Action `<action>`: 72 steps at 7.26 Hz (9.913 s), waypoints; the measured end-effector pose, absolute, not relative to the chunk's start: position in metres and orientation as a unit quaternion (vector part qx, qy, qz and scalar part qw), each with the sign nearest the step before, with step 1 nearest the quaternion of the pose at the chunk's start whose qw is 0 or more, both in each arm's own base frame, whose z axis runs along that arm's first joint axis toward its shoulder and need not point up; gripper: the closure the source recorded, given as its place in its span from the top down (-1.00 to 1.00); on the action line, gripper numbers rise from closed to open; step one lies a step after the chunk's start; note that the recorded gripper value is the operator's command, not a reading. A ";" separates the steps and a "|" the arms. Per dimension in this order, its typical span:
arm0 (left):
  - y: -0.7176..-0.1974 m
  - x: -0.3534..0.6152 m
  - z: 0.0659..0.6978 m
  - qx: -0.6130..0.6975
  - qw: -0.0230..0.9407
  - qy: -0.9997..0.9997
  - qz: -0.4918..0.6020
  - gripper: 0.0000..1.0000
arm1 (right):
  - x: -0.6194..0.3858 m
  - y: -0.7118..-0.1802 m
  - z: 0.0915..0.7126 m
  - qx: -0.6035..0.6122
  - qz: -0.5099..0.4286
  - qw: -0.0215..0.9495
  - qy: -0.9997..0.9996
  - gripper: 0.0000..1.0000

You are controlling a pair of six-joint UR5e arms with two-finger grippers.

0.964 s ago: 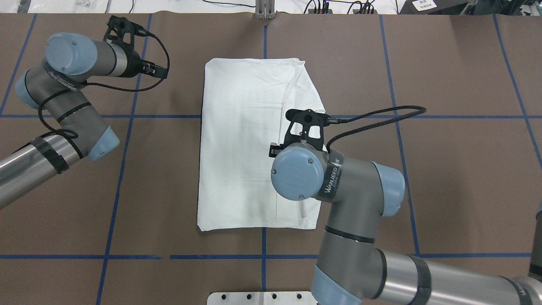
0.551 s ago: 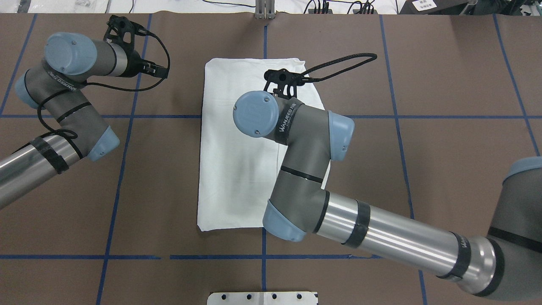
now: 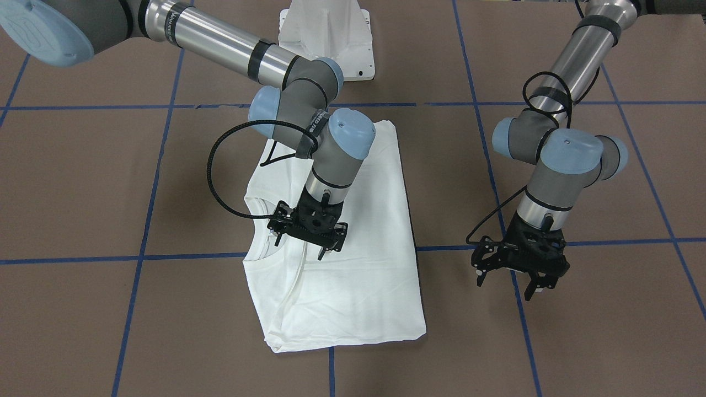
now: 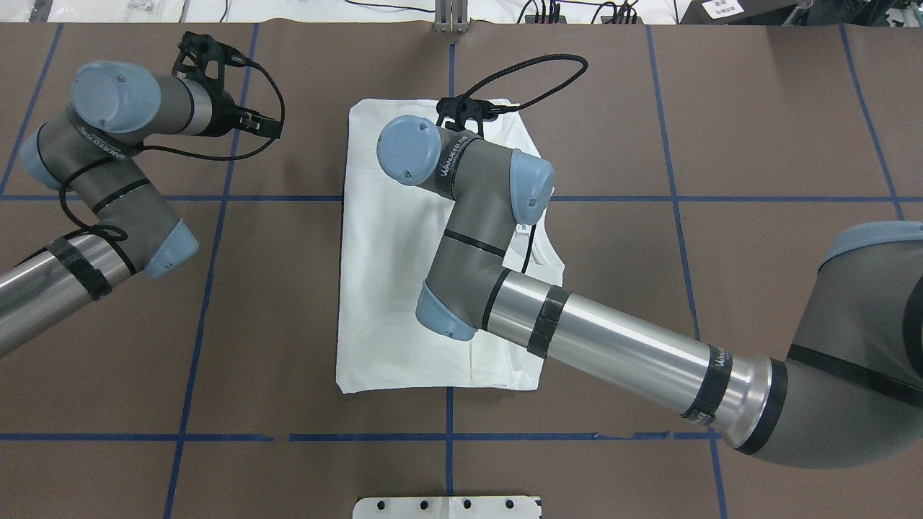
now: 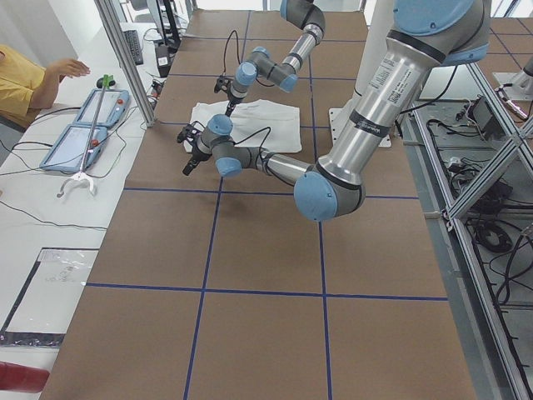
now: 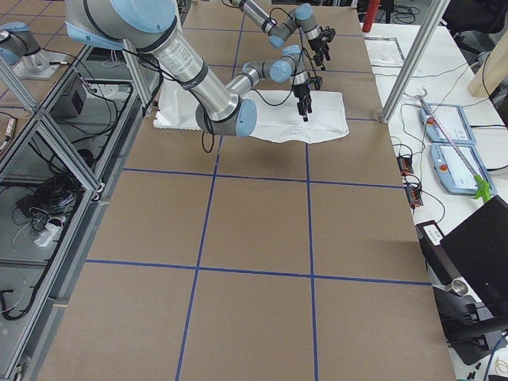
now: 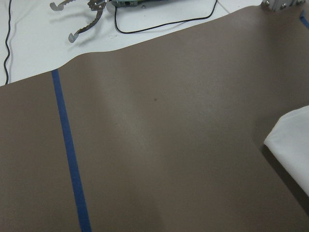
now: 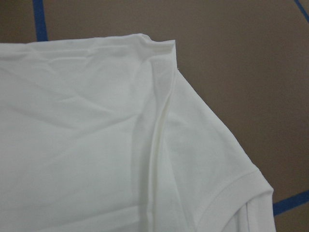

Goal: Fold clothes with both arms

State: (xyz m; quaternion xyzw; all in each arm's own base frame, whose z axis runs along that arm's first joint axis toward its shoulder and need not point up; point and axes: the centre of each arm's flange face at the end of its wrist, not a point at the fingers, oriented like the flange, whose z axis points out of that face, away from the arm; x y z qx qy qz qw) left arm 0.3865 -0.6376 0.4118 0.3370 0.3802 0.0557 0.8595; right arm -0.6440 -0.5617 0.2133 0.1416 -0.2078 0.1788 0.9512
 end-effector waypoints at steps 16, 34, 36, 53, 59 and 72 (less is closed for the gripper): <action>-0.627 0.400 0.412 0.334 0.855 0.392 0.055 1.00 | -0.610 -0.556 0.255 0.099 0.050 0.989 -0.095 1.00; -0.625 0.403 0.410 0.335 0.854 0.394 0.058 1.00 | -0.629 -0.349 0.236 0.071 0.071 0.983 -0.151 1.00; -0.625 0.403 0.410 0.335 0.854 0.394 0.058 1.00 | -0.613 -0.342 0.250 0.061 0.058 0.990 -0.110 1.00; -0.291 0.484 0.347 0.130 0.790 0.590 -0.098 1.00 | -0.453 -0.222 0.289 0.118 0.297 0.819 -0.477 1.00; -0.265 0.525 0.339 0.114 0.791 0.596 -0.080 0.95 | -0.457 -0.218 0.293 0.120 0.295 0.820 -0.474 1.00; -0.265 0.528 0.341 0.113 0.800 0.584 -0.076 -1.00 | -0.465 -0.211 0.298 0.130 0.292 0.823 -0.470 1.00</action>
